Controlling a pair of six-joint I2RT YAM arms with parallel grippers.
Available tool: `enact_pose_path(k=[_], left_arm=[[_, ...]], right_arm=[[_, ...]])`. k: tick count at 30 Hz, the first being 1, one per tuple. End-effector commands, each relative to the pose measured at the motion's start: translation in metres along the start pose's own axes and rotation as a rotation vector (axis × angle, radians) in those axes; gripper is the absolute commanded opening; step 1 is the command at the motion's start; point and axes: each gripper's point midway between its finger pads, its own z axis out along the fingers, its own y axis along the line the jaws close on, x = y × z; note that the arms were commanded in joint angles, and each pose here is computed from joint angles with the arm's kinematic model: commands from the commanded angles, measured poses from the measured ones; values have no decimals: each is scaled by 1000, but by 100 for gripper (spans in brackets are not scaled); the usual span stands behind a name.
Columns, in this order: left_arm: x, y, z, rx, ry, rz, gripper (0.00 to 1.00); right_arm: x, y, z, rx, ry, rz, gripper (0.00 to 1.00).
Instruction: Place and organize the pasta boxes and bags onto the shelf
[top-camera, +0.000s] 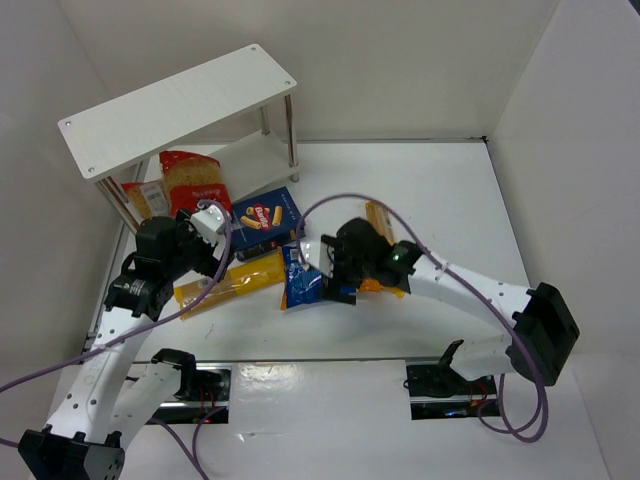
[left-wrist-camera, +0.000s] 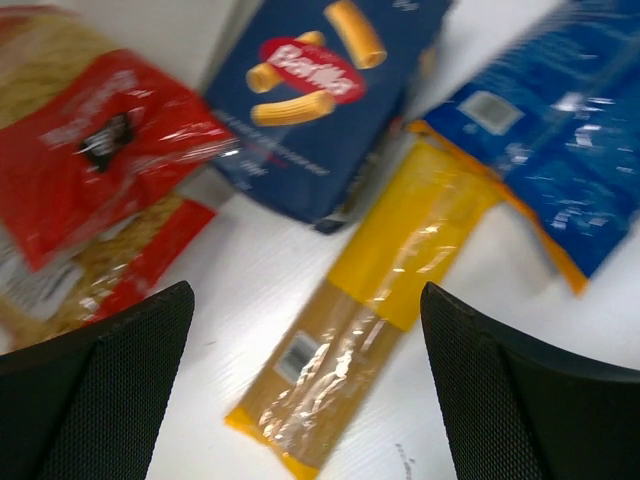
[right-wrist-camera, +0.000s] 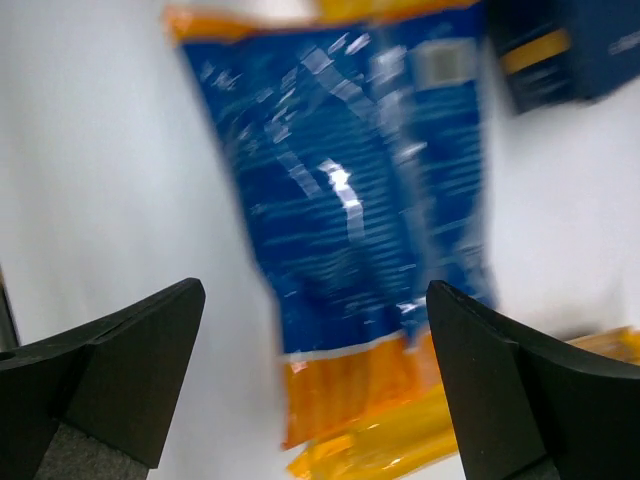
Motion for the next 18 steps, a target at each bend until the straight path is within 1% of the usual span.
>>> enact_pose_path(k=[1,3,4,5,7,9,10,13,14,18], left_arm=[[-4,41,-5,-231,-6,-11,99],[-3,47,-8,-278,-5,-22,99],[-2,49,-8,-287,-2,-22,99],[-2,49,-8,-287,-2,-22,99],[-1,50,-9,-296,1,-23,99],[0,50,-7,-296,1,-23,99],[0,50,-7,-296,1,-23,99],[1,52,-8,-304,5,-14,99],[2,52,-6,-301,14,-15,99],[7,54,-6,-315,29,-17,99]], right_arm=[[17,3,-14,169,62,-70,100],[18,6,-22,208,50,-106,100],[29,9,-22,226,81,-121,100],[32,12,-22,229,90,-140,100],[46,10,-22,275,130,-145,100],[52,4,-20,315,142,-181,100],[64,4,-18,330,176,-203,100],[72,3,-11,345,190,-225,100],[79,4,-6,338,218,-241,100],[88,-1,8,349,259,-276,100]])
